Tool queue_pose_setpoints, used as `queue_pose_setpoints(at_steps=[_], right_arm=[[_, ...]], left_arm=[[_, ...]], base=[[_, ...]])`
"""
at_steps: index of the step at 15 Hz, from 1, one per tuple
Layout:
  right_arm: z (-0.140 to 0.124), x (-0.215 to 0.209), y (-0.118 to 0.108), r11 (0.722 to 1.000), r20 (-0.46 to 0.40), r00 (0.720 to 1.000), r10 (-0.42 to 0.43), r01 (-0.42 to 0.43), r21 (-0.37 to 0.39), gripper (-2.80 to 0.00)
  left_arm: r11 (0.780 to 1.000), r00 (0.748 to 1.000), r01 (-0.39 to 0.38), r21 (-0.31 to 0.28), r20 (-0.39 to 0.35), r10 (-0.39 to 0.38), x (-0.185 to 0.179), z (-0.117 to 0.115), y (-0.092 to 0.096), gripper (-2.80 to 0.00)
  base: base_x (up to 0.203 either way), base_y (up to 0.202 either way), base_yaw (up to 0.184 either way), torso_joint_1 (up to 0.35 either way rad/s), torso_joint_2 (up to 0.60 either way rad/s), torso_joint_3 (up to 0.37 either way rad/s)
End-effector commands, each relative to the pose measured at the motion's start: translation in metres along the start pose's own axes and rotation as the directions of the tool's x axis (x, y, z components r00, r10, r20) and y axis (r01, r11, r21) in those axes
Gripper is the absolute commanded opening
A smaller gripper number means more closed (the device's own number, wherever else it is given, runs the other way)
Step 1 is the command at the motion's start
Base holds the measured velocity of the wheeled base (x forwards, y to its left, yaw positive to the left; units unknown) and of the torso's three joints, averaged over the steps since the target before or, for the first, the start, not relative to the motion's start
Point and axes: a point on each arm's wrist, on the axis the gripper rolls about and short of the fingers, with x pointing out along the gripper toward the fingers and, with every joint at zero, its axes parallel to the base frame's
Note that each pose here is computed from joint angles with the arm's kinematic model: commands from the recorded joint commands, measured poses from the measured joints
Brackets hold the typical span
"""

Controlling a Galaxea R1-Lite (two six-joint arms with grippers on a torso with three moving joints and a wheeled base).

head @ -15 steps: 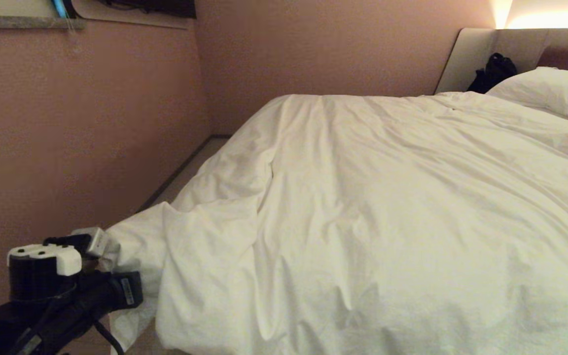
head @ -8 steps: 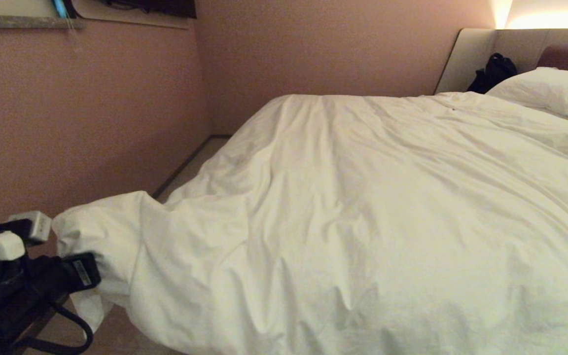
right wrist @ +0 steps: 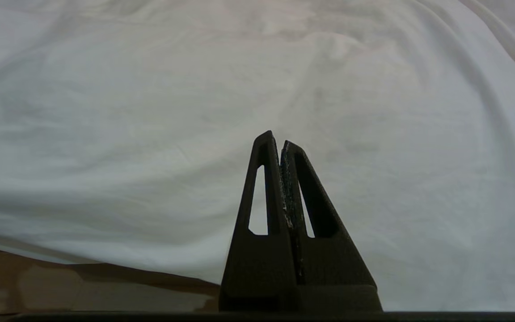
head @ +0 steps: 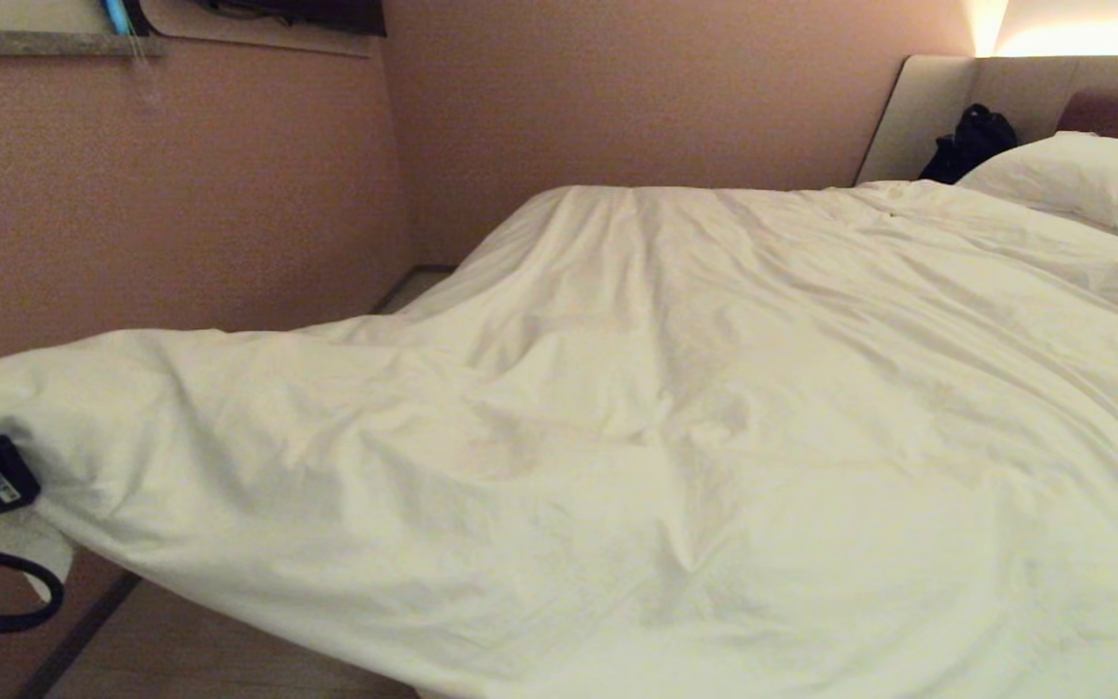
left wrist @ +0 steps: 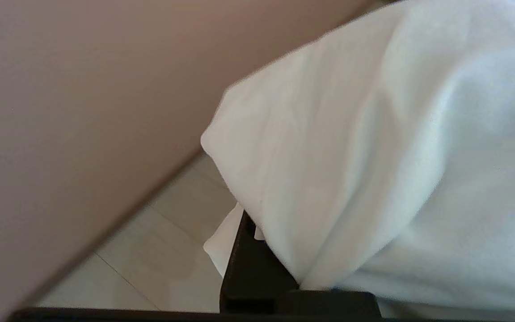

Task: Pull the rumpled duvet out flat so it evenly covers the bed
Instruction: Flatten the corners of the folded blanket

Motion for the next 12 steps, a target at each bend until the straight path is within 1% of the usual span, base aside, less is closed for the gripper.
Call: queue_pose_setpoints(at_steps=[1, 2, 4, 5, 7, 8, 9, 10, 11, 12], right_arm=[[0.0, 0.0, 0.0, 1.0, 0.0, 1.0, 0.0, 0.0, 0.0, -2.8], [0.0, 0.0, 0.0, 1.0, 0.002, 1.0, -0.001, 0.001, 0.0, -2.8], [0.0, 0.0, 0.0, 1.0, 0.0, 1.0, 0.0, 0.0, 0.0, -2.8], [0.0, 0.0, 0.0, 1.0, 0.0, 1.0, -0.002, 0.002, 0.0, -2.8], [0.0, 0.0, 0.0, 1.0, 0.0, 1.0, 0.001, -0.001, 0.0, -2.8], [0.0, 0.0, 0.0, 1.0, 0.001, 1.0, -0.001, 0.001, 0.0, -2.8], [0.0, 0.0, 0.0, 1.0, 0.001, 1.0, -0.001, 0.001, 0.0, -2.8], [0.0, 0.0, 0.0, 1.0, 0.0, 1.0, -0.001, 0.001, 0.0, -2.8], [0.0, 0.0, 0.0, 1.0, 0.0, 1.0, -0.001, 0.001, 0.0, -2.8], [0.0, 0.0, 0.0, 1.0, 0.001, 1.0, 0.0, 0.0, 0.0, -2.8]], left_arm=[[1.0, 0.998, -0.01, 0.001, 0.058, 0.01, -0.005, 0.011, 0.002, -2.8], [1.0, 0.994, -0.006, 0.006, 0.111, 0.006, -0.007, 0.021, 0.002, -2.8], [1.0, 0.974, 0.005, 0.012, 0.227, -0.007, -0.011, 0.041, 0.0, -2.8], [1.0, 0.964, 0.008, 0.011, 0.265, -0.01, -0.013, 0.047, 0.0, -2.8], [1.0, 0.925, 0.011, 0.004, 0.38, -0.011, -0.018, 0.072, -0.002, -2.8], [1.0, 0.907, 0.01, 0.001, 0.421, -0.01, -0.021, 0.082, -0.002, -2.8], [1.0, 0.894, 0.008, 0.002, 0.447, -0.008, -0.023, 0.088, -0.002, -2.8], [1.0, 0.875, 0.003, 0.017, 0.484, -0.011, -0.025, 0.097, -0.003, -2.8], [0.999, 0.844, -0.01, 0.047, 0.536, -0.016, -0.028, 0.105, -0.004, -2.8], [0.998, 0.829, -0.016, 0.063, 0.56, -0.022, -0.03, 0.109, -0.004, -2.8]], base=[[0.0, 0.0, 0.0, 0.0, 0.0, 0.0], [0.0, 0.0, 0.0, 0.0, 0.0, 0.0], [0.0, 0.0, 0.0, 0.0, 0.0, 0.0], [0.0, 0.0, 0.0, 0.0, 0.0, 0.0], [0.0, 0.0, 0.0, 0.0, 0.0, 0.0], [0.0, 0.0, 0.0, 0.0, 0.0, 0.0], [0.0, 0.0, 0.0, 0.0, 0.0, 0.0], [0.0, 0.0, 0.0, 0.0, 0.0, 0.0], [0.0, 0.0, 0.0, 0.0, 0.0, 0.0], [0.0, 0.0, 0.0, 0.0, 0.0, 0.0]])
